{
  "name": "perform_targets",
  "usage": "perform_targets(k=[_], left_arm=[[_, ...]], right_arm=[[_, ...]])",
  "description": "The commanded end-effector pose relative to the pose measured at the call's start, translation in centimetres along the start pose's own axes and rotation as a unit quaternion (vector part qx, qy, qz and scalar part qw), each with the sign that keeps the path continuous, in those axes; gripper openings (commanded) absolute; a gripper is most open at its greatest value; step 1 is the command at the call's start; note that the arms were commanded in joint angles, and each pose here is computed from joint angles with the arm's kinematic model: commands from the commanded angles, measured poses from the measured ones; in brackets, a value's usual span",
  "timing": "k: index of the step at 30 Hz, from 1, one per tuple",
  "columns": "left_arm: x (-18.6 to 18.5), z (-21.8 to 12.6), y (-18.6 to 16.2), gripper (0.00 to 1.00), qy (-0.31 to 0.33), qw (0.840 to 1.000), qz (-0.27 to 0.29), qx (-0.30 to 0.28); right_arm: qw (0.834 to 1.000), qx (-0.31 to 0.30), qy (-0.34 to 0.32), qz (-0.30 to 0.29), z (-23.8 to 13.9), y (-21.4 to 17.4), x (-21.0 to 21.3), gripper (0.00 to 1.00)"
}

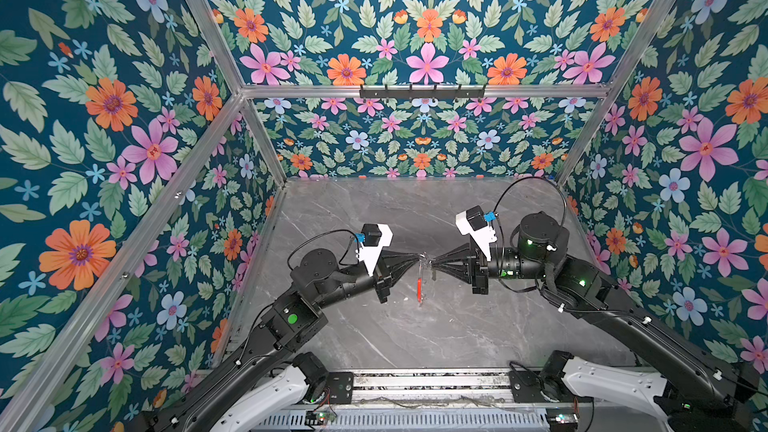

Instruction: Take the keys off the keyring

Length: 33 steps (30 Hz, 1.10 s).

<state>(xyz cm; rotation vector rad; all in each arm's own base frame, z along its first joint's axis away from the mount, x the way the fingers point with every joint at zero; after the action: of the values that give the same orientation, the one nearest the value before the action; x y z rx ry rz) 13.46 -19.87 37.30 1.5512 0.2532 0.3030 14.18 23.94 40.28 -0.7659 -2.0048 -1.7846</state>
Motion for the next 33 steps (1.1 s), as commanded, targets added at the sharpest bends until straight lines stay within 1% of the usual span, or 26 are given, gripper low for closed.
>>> perform_targets(k=[1,13,25,33], left_arm=[[0.7,-0.2,-0.2,0.0,0.035,0.999,-0.006,0.011],[0.7,-0.4,0.3,0.0,0.038,0.999,-0.006,-0.002],[0.7,-0.6,0.3,0.0,0.043,0.999,-0.004,-0.002],[0.2,-0.6,0.7,0.0,0.02,1.0,-0.005,-0.014]], right_arm=[[0.999,0.011,0.039,-0.019,-0.1,-0.1,1.0,0.0],[0.999,0.019,0.025,-0.012,0.2,-1.4,-0.2,0.0],[0.999,0.021,0.021,-0.02,-0.2,-1.8,-0.1,0.0],[0.999,0.027,0.023,-0.011,0.5,-2.2,-0.9,0.0]])
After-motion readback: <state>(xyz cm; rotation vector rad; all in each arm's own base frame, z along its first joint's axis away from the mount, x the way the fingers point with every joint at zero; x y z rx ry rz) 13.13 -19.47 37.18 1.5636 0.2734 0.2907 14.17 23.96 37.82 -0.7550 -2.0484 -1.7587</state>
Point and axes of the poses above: each gripper's point midway between its finger pads, its own z axis out along the fingers, its own x axis along the line the jaws close on, y = z × x, the point moved 7 cm from there along -z, back along the fingers, and after that the axes turned 15 degrees about z, right-handed, at the moved point
